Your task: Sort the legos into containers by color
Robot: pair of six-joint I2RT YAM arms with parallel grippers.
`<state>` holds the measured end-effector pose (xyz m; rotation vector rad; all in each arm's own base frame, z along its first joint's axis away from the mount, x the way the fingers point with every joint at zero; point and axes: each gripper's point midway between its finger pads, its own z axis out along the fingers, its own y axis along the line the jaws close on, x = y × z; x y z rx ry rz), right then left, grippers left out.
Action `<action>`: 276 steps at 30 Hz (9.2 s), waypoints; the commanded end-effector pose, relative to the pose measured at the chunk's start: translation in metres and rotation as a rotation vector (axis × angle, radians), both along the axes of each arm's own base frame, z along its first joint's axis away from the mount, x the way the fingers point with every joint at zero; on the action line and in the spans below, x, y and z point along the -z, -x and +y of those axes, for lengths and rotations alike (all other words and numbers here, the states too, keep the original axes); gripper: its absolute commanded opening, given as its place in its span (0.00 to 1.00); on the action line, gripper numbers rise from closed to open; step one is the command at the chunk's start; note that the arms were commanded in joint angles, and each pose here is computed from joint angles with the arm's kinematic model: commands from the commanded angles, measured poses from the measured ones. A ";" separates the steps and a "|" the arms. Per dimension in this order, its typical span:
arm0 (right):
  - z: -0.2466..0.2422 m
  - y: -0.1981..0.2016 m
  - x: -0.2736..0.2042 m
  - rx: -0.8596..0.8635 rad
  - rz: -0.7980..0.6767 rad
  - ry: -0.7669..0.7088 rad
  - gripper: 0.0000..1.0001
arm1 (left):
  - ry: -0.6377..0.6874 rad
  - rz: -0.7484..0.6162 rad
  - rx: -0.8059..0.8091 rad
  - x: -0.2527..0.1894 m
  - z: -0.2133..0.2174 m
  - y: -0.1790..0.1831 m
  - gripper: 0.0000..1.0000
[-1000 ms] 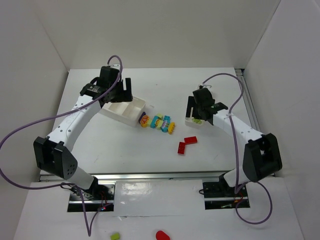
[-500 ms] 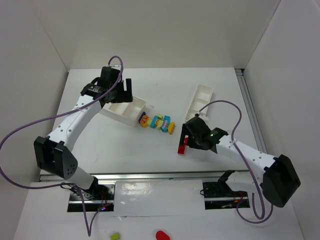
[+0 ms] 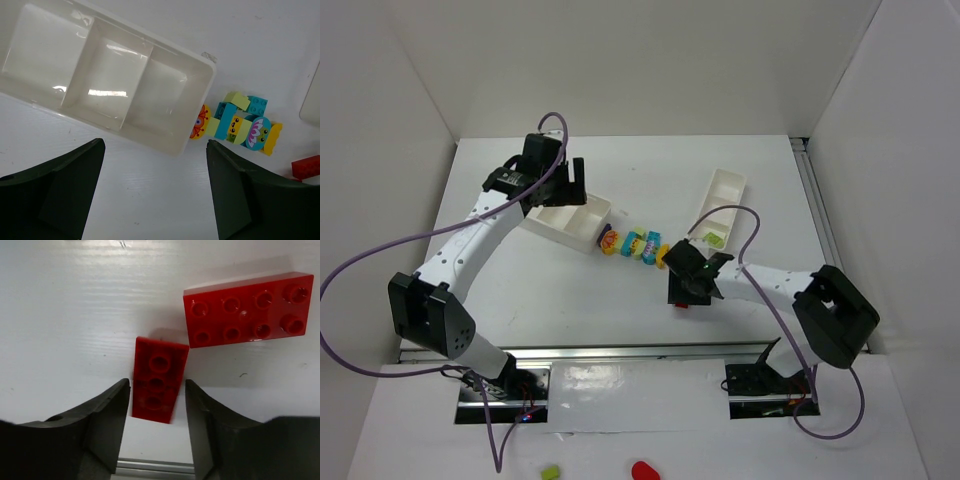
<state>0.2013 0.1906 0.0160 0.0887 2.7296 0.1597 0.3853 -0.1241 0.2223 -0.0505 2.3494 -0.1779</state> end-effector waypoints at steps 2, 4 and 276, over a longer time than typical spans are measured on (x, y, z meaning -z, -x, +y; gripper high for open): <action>0.023 -0.029 -0.021 -0.024 -0.108 -0.041 0.43 | -0.022 -0.014 -0.027 -0.004 0.005 -0.002 0.92; 0.024 -0.034 -0.025 -0.044 -0.121 -0.022 0.21 | -0.034 -0.017 -0.028 -0.004 0.007 -0.002 0.92; 0.107 -0.235 -0.054 -0.318 -0.298 0.095 0.20 | 0.162 0.364 0.107 0.102 -0.033 0.148 0.83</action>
